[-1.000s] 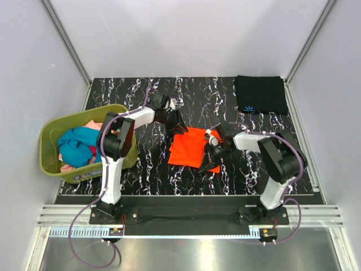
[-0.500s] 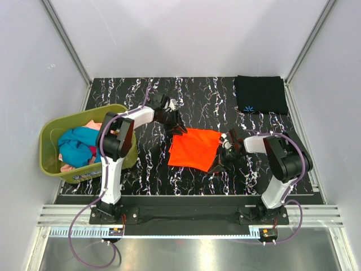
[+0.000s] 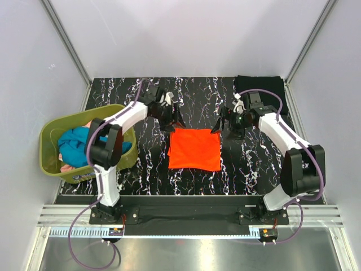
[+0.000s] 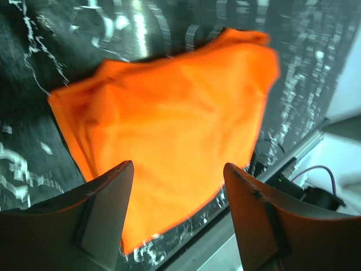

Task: Fold and stack the t-shirts
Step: Fold the tshirt

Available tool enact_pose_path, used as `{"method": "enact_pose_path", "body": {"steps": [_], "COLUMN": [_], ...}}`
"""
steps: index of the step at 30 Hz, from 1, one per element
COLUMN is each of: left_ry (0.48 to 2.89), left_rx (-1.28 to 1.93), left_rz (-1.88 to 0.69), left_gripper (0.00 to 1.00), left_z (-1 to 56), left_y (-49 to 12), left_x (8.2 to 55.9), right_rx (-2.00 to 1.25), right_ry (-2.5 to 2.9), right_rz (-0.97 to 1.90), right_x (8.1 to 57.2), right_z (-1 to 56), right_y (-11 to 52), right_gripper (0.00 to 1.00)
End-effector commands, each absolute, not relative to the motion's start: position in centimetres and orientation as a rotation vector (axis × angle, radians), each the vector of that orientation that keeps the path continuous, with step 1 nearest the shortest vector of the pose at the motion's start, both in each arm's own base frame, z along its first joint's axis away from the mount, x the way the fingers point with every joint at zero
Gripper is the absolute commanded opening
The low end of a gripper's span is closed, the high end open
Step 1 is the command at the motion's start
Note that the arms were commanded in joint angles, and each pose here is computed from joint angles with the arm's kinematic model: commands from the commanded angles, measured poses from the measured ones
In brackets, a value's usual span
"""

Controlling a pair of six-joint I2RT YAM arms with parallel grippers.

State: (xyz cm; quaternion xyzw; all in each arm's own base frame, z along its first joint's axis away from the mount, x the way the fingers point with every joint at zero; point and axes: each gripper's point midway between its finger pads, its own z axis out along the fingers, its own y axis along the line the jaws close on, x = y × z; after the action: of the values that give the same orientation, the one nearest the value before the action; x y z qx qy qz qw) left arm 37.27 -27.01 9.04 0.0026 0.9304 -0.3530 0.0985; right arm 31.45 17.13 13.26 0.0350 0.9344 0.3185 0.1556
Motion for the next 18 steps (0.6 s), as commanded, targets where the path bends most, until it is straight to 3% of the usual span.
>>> {"method": "enact_pose_path", "body": {"steps": [1, 10, 14, 18], "left_ry": [2.593, 2.491, 2.539, 2.551], "left_rx": [0.124, 0.161, 0.126, 0.109], "left_rz": [-1.046, -1.062, -1.058, -1.037], "left_gripper": [0.72, 0.73, 0.73, 0.72], "left_z": [15.8, 20.8, 18.6, 17.7], "left_y": [-26.5, -24.8, -23.5, -22.3], "left_x": [37.3, 32.7, 29.4, 27.0], "right_rx": [0.096, 0.013, -0.069, -0.143], "right_ry": [2.735, 2.674, 2.664, 2.660], "right_rz": [0.811, 0.809, 0.762, 0.760], "right_x": [32.1, 36.0, 37.1, 38.1], "right_z": [12.0, 8.2, 6.6, 5.4], "right_y": [15.9, 16.4, 16.1, 16.2], "right_gripper": [1.00, 1.00, 1.00, 0.92]}}
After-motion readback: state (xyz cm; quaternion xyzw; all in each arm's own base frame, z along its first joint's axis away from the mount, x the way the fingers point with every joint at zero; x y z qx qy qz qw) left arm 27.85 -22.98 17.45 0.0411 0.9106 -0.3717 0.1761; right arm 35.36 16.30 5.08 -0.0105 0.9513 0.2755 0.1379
